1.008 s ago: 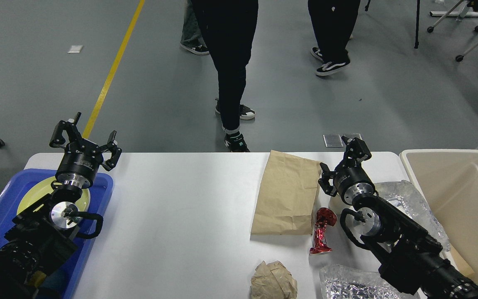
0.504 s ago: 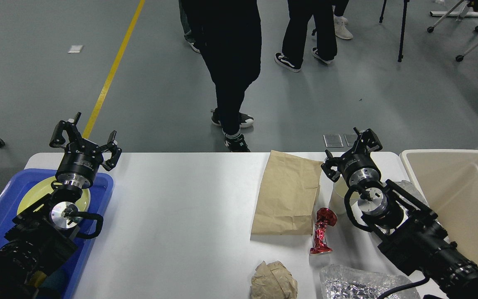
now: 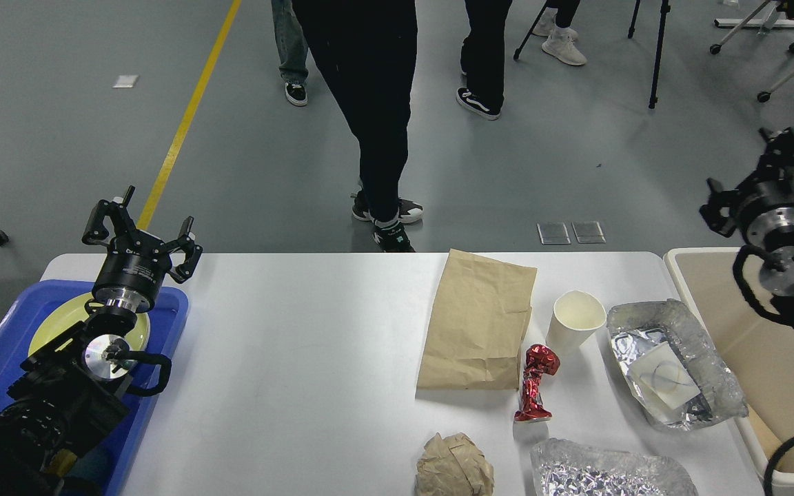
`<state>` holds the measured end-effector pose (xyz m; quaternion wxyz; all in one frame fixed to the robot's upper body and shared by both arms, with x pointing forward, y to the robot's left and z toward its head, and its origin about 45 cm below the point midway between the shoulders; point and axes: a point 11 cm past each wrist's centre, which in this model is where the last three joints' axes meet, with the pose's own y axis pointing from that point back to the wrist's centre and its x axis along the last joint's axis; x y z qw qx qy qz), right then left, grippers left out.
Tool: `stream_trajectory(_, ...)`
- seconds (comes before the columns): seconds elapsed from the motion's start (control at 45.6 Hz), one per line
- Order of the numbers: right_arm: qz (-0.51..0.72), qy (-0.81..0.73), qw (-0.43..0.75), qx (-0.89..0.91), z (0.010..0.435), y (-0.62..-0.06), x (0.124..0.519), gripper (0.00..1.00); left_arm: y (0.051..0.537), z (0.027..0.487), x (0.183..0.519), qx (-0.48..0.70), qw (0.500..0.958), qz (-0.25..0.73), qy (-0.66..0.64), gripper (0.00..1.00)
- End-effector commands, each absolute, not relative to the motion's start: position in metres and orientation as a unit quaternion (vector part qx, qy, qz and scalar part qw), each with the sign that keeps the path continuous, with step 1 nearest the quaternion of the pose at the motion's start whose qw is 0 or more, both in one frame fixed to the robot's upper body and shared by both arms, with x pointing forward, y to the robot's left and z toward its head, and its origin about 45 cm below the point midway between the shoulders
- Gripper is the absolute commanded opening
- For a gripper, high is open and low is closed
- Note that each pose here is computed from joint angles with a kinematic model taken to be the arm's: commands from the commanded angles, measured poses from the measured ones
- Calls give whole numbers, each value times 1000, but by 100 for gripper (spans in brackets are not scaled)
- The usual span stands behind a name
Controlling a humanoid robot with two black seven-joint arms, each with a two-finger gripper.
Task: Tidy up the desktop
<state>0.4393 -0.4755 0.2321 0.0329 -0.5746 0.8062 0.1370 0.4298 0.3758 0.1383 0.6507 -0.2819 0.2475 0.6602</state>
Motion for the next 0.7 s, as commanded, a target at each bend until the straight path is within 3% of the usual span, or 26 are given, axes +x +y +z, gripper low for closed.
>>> stream_trajectory(0.0, 104, 821, -28, -561, 235, -513, 421, 100, 376, 138, 430, -282, 651, 660, 247, 96)
stream_trajectory(0.307, 20, 789, -195, -582, 248, -532, 416, 100, 376, 138, 430, -282, 651, 660, 247, 96)
stream_trajectory(0.46, -27, 730, -332, -597, 236, -531, 411, 100, 376, 138, 430, -282, 651, 660, 247, 96)
stream_trajectory(0.679, -113, 638, -480, -591, 255, -530, 419, 100, 375, 138, 430, -282, 651, 660, 248, 96)
